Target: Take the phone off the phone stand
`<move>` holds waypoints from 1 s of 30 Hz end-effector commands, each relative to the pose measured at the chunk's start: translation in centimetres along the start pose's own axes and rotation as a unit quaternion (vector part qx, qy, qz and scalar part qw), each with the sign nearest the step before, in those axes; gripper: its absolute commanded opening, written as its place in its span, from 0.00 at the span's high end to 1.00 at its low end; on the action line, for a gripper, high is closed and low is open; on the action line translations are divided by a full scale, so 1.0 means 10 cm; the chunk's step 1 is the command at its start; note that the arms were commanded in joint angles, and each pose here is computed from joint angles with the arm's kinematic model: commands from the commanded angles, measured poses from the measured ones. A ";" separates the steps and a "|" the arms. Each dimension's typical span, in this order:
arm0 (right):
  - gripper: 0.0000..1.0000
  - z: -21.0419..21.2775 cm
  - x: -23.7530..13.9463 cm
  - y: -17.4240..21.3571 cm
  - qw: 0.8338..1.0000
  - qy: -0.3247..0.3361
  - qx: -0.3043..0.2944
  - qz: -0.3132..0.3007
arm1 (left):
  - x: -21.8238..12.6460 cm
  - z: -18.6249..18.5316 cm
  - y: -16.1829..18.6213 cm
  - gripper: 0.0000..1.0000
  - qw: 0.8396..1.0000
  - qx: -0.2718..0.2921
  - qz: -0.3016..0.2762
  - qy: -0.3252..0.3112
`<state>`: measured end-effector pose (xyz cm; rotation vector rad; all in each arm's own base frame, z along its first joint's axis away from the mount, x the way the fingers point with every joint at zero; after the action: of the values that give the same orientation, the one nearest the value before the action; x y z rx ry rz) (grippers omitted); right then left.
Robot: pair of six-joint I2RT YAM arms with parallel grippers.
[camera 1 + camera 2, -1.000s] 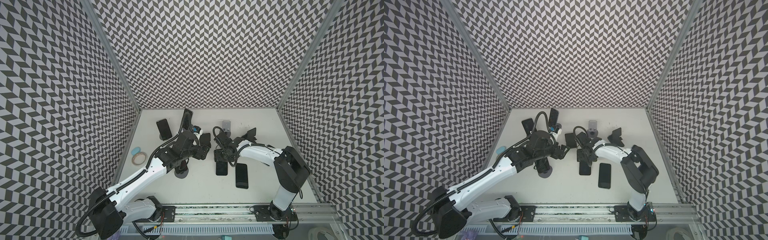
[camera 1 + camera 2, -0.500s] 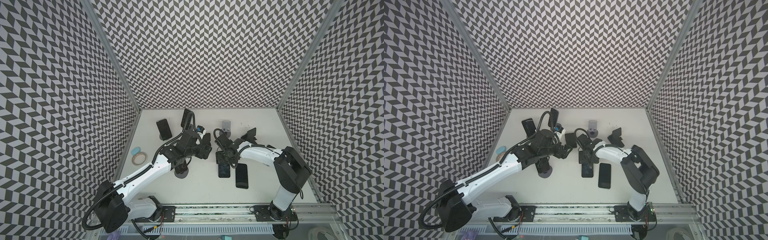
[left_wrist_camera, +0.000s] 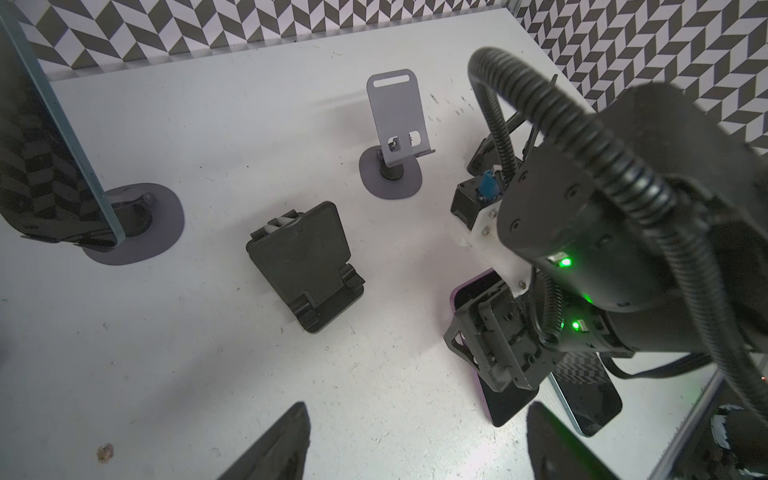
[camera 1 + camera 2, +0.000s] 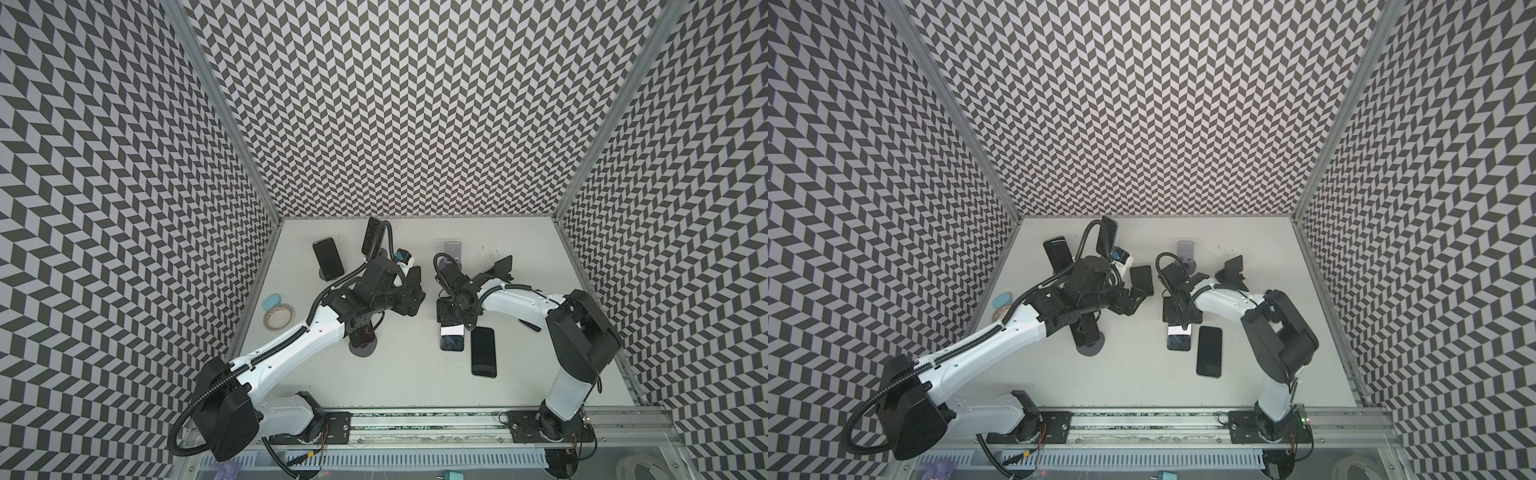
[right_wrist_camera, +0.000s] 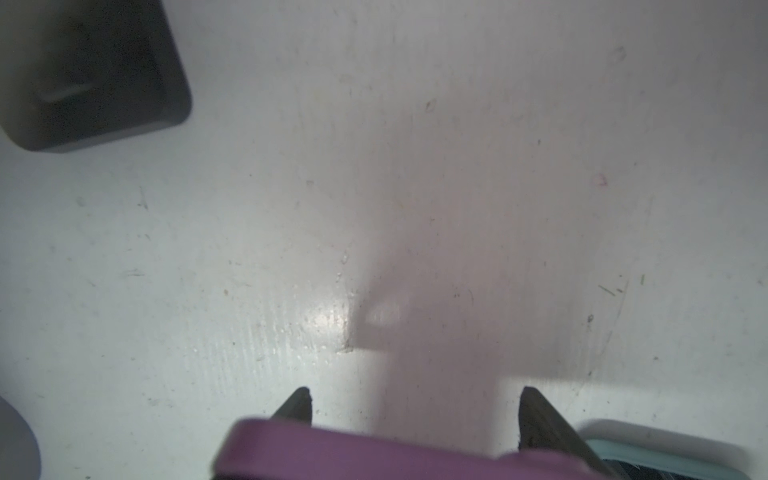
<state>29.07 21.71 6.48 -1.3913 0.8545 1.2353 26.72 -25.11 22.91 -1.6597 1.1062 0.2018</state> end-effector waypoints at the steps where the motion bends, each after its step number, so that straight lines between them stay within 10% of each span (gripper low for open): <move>1: 0.50 -0.02 0.07 -0.16 1.000 0.012 0.000 -0.024 | -0.03 -0.05 -0.12 0.18 1.000 0.007 -0.015 0.008; 30: 0.47 -0.10 0.24 -0.20 0.999 0.037 0.000 -0.018 | -0.13 0.01 -0.14 0.17 1.000 0.004 -0.030 0.000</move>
<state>30.37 21.83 5.28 -1.4134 0.8705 1.2199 27.01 -24.68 23.13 -1.6584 1.0904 0.1966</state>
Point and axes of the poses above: each gripper's point midway between its finger pads, its own x axis out along the fingers, its own z axis along the line the jaws close on, y = z × x, the point moved 3 cm from there along -x, back along the fingers, and after that the axes turned 15 degrees about -x, right-handed, at the moved point
